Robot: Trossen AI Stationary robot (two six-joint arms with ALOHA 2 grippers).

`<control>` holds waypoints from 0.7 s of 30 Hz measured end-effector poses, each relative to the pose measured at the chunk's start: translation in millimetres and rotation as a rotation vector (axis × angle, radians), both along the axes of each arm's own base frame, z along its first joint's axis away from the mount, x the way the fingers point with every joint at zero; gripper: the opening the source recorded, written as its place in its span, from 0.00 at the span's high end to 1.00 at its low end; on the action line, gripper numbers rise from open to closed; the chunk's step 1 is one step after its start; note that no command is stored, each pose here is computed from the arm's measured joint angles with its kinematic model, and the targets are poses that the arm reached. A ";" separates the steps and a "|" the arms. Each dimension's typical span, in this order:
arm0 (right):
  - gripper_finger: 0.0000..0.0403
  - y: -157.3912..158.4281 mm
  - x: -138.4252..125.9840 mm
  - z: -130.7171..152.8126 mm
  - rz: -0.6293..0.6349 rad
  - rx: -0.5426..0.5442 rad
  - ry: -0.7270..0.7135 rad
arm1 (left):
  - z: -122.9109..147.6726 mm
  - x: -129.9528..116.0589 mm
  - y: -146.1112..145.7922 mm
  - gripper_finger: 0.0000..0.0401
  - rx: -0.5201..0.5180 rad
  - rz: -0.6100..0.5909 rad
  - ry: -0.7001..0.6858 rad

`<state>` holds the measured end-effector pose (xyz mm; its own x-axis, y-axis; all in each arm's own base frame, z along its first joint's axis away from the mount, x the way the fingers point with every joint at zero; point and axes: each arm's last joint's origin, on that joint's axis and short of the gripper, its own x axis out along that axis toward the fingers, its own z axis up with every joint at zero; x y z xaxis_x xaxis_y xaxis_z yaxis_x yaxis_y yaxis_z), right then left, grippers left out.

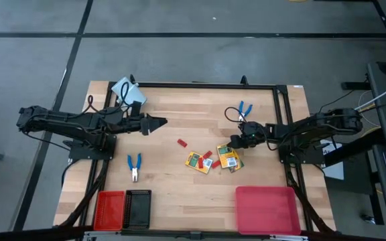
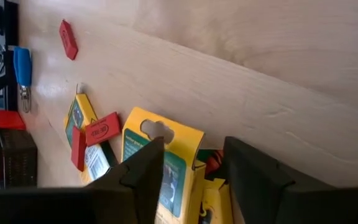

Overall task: Pick & Place School Supplies
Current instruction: Put the yellow crayon box into the red basket

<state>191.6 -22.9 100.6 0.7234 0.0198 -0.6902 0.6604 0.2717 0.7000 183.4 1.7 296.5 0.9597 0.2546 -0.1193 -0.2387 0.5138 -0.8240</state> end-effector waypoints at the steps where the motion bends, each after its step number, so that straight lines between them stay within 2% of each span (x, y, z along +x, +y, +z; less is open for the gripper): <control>1: 0.62 -0.1 0.0 -0.1 -0.005 -0.002 0.001 | 0.0 0.0 0.0 0.49 0.000 0.000 0.000; 9: 0.97 2.3 0.7 0.3 0.011 -0.036 -0.008 | 0.0 0.0 0.0 0.49 0.000 0.000 0.000; 15: 0.99 5.2 3.1 2.3 0.017 -0.064 -0.041 | 0.0 0.0 0.0 0.49 0.000 0.000 0.000; 21: 0.99 9.4 12.7 13.6 0.029 -0.076 -0.174 | 0.0 0.0 0.0 0.49 0.008 -0.001 0.002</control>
<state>204.3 -13.5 114.3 0.8317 -0.0054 -0.5552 0.5227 0.3449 0.7796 183.4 1.7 296.5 0.9595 0.2549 -0.1197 -0.2404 0.5204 -0.8194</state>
